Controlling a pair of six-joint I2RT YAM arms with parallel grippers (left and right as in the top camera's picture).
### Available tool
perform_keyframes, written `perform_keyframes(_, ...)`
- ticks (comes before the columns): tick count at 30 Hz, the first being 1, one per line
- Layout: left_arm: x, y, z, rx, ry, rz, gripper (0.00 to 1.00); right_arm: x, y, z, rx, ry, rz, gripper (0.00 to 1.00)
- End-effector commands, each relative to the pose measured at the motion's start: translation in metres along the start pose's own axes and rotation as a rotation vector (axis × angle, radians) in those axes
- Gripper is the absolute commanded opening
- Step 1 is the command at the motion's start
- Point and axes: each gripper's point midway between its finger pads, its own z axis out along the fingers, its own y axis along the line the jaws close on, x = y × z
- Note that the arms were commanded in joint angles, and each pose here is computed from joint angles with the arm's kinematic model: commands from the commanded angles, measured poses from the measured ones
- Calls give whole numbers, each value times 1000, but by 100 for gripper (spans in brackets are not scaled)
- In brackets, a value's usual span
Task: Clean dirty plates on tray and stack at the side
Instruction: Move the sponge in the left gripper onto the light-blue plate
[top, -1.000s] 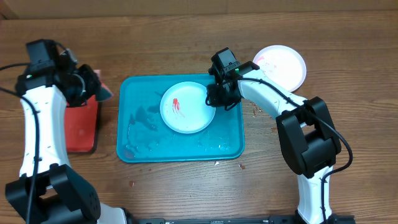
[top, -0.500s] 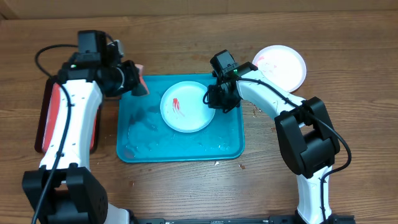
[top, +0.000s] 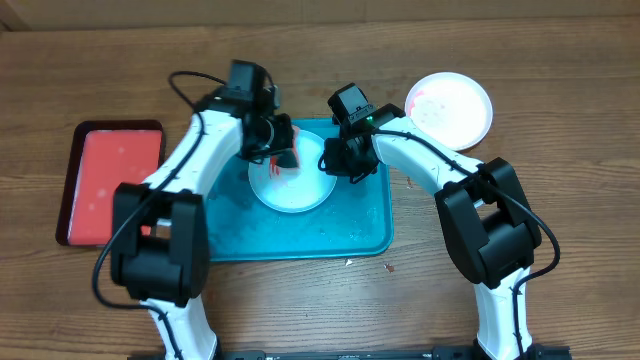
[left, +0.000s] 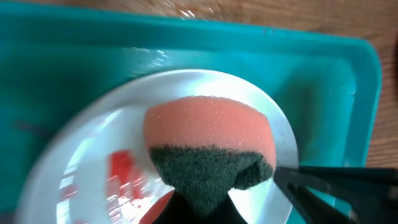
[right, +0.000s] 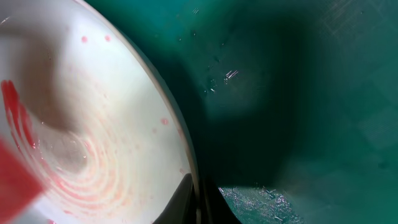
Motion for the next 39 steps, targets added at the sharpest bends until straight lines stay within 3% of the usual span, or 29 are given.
perform_keyframes(1,16,-6,29,1,67,-43,4,2,-1,5,8,4,1,4)
perform_keyframes(6,30,16,56,-67,131,-63,4,3,-2,5,12,10,2,4)
perform_keyframes(11,23,81,39,-367,88,-91,4,7,-5,4,25,26,4,4)
perform_keyframes(15,19,111,19,-489,90,-123,4,8,-6,4,26,27,4,4)
perform_keyframes(22,0,91,-1,-427,88,-135,4,8,-6,4,26,27,4,4)
perform_keyframes(29,36,21,34,-136,214,-101,4,7,-5,4,24,24,3,4)
perform_keyframes(35,69,-17,50,-104,280,-5,4,7,-5,4,24,24,3,4)
perform_keyframes(39,81,-17,48,-124,322,30,4,8,-5,4,25,27,4,4)
